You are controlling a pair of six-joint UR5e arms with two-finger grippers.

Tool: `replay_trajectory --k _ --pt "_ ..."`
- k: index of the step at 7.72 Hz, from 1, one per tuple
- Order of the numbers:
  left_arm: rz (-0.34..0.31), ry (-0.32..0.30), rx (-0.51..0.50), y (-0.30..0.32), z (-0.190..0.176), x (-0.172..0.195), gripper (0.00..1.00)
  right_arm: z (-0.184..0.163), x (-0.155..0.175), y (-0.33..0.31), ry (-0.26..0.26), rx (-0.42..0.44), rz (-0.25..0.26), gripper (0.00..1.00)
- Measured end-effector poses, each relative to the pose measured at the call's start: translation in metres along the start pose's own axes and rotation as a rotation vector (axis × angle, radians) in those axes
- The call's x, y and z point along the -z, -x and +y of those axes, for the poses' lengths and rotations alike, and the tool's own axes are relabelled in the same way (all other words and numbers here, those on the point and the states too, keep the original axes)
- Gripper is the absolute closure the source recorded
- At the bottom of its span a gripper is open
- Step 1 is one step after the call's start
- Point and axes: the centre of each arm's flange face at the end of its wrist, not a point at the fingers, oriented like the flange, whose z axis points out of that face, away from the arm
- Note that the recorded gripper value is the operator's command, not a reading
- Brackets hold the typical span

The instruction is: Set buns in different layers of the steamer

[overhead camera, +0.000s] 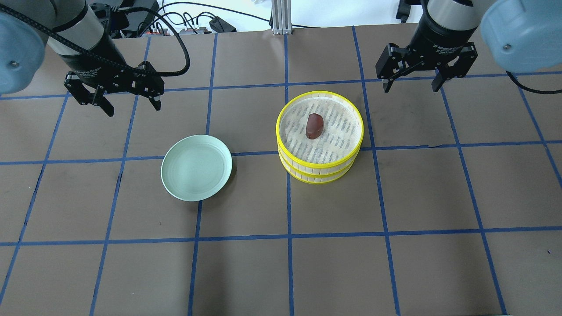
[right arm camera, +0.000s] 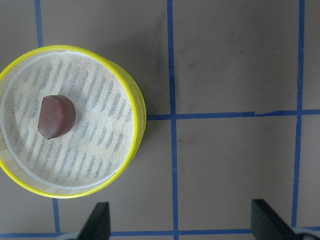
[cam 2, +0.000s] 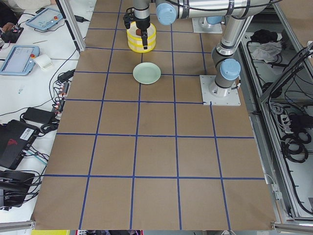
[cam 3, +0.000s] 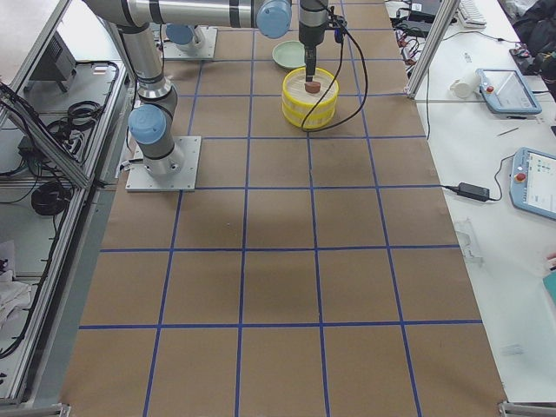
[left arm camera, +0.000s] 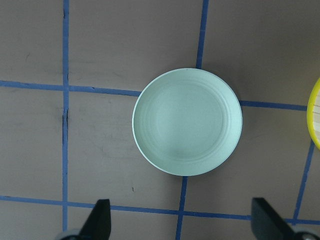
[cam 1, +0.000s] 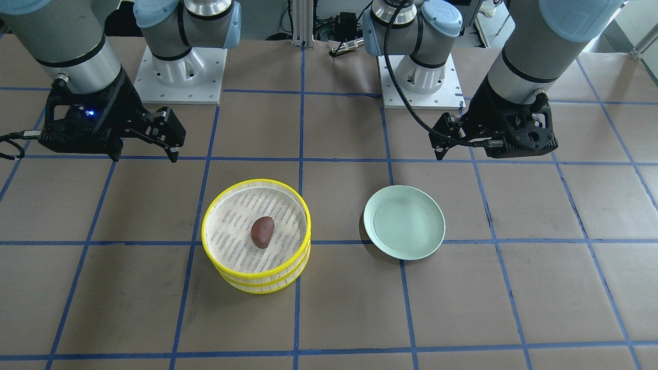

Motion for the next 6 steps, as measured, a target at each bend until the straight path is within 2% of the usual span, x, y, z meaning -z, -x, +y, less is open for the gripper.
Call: replay_trajectory --k 6 --pt "-0.031 -0.003 -0.001 0.0027 0.0008 0.0008 0.00 0.0034 0.0005 -0.0012 0.005 -0.003 0.019 0.00"
